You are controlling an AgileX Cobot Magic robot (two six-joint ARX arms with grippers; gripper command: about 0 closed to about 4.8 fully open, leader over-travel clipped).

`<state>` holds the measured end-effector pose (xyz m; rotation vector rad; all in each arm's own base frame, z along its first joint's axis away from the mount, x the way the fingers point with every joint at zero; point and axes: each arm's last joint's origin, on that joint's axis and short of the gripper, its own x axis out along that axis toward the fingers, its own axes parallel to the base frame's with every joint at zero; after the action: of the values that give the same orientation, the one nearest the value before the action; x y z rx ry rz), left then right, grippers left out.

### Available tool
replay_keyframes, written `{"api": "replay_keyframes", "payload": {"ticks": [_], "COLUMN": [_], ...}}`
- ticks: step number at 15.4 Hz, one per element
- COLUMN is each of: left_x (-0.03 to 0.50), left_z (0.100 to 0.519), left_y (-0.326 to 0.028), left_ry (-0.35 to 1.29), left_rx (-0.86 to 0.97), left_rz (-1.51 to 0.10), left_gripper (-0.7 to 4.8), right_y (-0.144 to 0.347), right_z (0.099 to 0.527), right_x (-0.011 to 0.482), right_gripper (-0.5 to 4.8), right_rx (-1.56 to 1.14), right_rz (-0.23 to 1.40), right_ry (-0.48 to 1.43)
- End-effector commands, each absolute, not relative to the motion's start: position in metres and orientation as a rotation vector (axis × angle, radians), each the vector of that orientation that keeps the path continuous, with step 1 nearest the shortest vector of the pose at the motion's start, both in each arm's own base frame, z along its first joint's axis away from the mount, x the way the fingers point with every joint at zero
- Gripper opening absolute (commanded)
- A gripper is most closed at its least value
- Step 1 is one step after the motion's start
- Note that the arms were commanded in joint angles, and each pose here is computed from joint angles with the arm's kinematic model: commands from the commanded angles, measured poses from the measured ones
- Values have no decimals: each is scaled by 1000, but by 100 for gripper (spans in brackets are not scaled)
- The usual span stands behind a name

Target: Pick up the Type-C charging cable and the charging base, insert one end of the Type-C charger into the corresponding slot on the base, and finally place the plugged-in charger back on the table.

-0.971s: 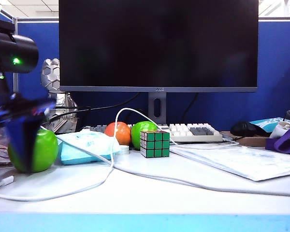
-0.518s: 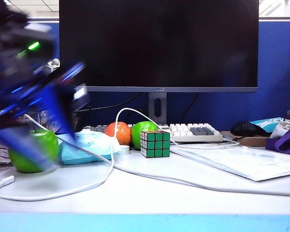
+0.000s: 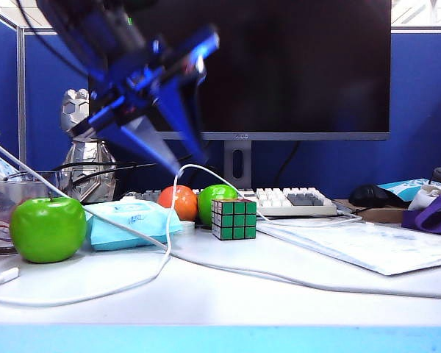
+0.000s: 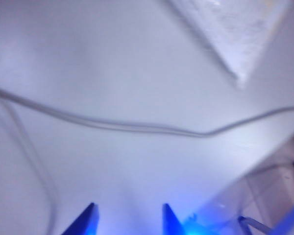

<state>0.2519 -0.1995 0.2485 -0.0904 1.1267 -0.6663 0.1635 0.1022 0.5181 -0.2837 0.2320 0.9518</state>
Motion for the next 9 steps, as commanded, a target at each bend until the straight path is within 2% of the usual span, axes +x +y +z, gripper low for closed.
{"api": "replay_keyframes", "payload": {"ticks": [1, 4, 6, 9], "left_x": [259, 268, 272, 277], "left_z": [228, 207, 194, 174], "left_y": [-202, -207, -209, -213], "left_ry": [1189, 1216, 1233, 1285], "left_rx": [-61, -18, 7, 18], "left_rz": [-614, -547, -508, -486], "left_gripper": [196, 217, 255, 255], "right_y": [101, 101, 101, 101], "right_z": [520, 519, 519, 519], "right_x": [160, 160, 160, 160], "right_gripper": [-1, -1, -1, -1], "right_rx": [-274, -275, -275, -275], "right_rz": [961, 962, 962, 962], "right_ry": [227, 241, 242, 242]}}
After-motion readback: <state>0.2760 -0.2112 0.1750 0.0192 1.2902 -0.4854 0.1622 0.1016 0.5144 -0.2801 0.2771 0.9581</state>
